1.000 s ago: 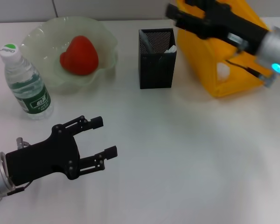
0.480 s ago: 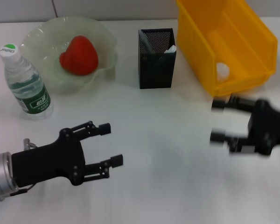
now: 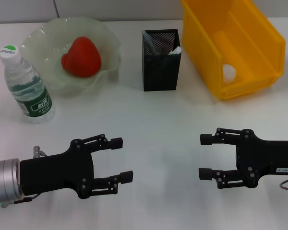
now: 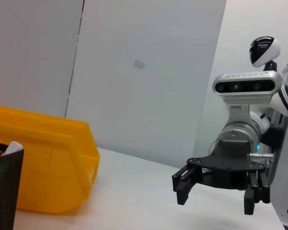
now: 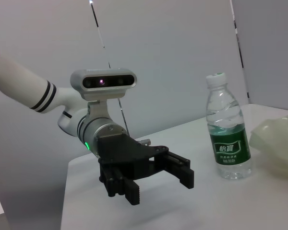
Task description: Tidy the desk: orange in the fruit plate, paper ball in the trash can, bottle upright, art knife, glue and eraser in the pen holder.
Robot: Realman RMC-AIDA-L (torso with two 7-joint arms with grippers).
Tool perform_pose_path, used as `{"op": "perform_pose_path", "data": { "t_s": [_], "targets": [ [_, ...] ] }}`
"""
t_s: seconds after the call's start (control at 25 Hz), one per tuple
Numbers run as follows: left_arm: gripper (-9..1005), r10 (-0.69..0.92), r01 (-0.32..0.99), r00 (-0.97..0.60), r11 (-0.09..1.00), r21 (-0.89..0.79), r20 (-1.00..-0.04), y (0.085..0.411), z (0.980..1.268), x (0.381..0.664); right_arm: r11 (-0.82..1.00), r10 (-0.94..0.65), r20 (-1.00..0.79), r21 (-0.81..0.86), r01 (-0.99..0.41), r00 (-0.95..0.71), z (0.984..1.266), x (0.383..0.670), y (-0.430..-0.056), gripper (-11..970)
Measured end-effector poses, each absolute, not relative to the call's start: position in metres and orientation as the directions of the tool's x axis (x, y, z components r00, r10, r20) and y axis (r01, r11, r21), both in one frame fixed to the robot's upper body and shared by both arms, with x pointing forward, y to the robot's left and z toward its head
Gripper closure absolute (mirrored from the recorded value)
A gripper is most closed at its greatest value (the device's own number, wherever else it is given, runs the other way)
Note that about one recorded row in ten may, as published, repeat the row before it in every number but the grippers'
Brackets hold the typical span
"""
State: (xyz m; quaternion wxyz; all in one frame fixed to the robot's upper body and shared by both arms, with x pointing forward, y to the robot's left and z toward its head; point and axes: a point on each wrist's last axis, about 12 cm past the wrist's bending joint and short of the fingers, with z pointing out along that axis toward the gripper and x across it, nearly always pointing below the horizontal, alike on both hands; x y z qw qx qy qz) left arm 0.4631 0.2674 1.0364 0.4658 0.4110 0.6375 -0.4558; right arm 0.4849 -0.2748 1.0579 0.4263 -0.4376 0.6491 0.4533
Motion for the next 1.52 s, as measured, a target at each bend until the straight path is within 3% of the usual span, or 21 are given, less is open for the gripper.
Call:
{"op": "perform_pose_path", "data": {
  "t_s": [1.52],
  "targets": [
    [194,0.117,0.953,-0.222,0.234,-0.19,-0.968,0.278,1.042,0.465,0.158,-0.185,-0.957,0.197,-0.968,-0.225,1.064,0.495,-0.263,139]
  ]
}}
